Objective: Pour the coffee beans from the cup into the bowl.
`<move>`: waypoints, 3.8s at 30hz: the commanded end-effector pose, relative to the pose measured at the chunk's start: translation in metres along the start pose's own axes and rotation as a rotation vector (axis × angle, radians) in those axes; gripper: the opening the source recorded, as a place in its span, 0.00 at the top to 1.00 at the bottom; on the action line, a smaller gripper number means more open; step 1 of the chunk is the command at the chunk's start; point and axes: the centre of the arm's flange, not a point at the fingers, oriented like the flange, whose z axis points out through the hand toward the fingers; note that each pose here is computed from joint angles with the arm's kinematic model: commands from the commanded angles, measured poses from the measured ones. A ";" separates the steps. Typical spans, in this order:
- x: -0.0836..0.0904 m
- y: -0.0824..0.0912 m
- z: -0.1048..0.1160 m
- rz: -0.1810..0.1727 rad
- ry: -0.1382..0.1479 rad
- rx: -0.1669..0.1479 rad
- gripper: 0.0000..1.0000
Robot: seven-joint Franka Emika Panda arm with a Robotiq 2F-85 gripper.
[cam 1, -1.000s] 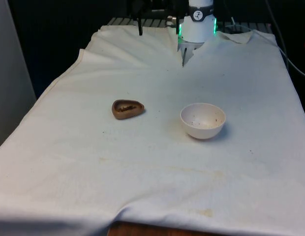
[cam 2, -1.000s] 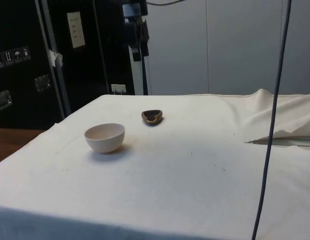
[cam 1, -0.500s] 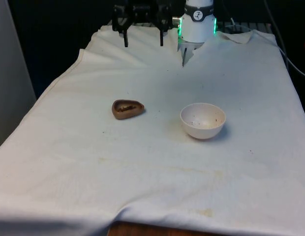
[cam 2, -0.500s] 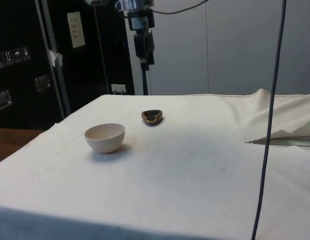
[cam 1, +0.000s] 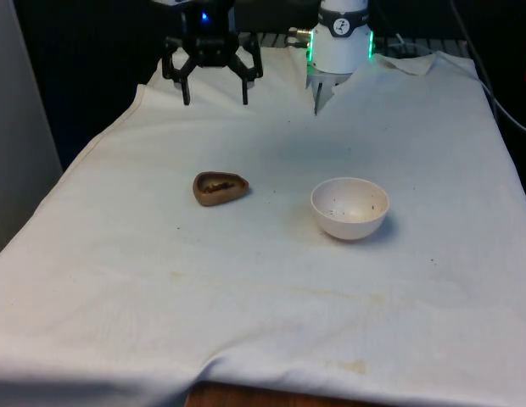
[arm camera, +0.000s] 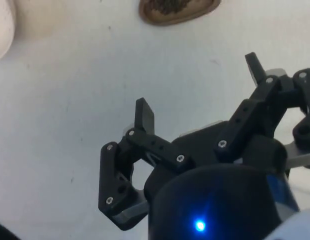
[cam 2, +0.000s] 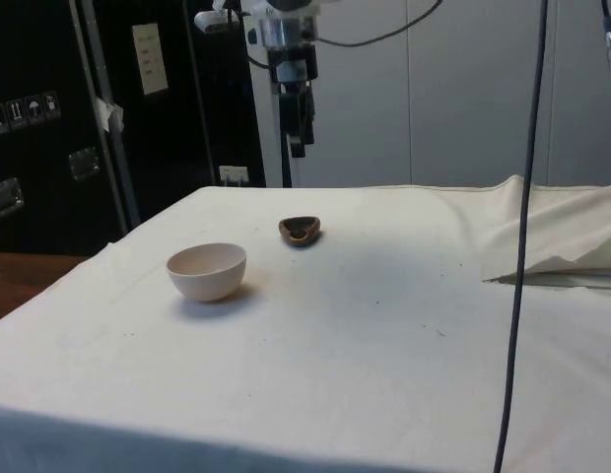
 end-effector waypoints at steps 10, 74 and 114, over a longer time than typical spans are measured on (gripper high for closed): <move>-0.002 0.024 0.033 0.014 0.047 -0.006 0.00; 0.013 0.078 0.144 -0.050 0.071 0.095 0.00; 0.020 0.077 0.151 -0.057 0.063 0.091 0.67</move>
